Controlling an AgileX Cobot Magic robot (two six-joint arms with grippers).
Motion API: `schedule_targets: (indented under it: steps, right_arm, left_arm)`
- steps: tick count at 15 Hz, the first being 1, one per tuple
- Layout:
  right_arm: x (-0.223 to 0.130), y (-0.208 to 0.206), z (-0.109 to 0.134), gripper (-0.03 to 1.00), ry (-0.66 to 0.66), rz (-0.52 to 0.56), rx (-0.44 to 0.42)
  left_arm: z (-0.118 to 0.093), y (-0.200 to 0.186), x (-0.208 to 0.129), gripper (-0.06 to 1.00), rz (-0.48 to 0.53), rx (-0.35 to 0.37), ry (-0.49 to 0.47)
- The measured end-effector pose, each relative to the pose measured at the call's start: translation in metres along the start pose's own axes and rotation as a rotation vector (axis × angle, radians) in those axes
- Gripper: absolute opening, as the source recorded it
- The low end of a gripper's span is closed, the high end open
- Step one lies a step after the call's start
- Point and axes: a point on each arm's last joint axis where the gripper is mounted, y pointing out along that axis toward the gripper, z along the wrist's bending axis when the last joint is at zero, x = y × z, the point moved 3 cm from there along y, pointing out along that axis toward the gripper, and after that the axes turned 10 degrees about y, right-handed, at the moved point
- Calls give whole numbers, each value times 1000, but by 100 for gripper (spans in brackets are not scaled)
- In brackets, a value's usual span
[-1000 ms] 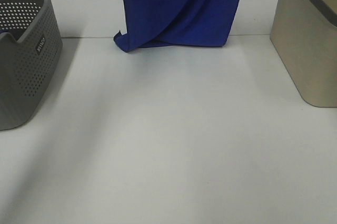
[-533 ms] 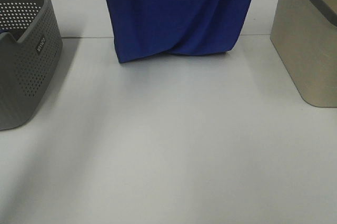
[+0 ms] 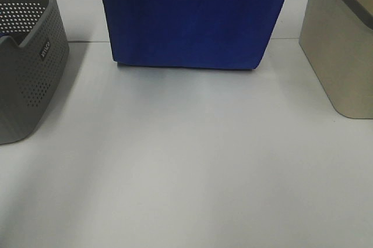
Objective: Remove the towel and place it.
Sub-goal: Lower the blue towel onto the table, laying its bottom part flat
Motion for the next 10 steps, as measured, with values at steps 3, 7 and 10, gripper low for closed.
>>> schedule_targets:
  steps: [3, 7, 10]
  right_arm:
    - [-22, -3, 6, 2, 14, 65, 21]
    - [-61, -13, 16, 2, 44, 152, 62]
    - [-105, -24, 21, 2, 69, 240, 76]
  left_arm:
    - [-26, -16, -33, 0, 121, -97, -18]
    - [-57, -36, -78, 0, 226, -203, -57]
    - [-86, -52, -116, 0, 289, -306, -112]
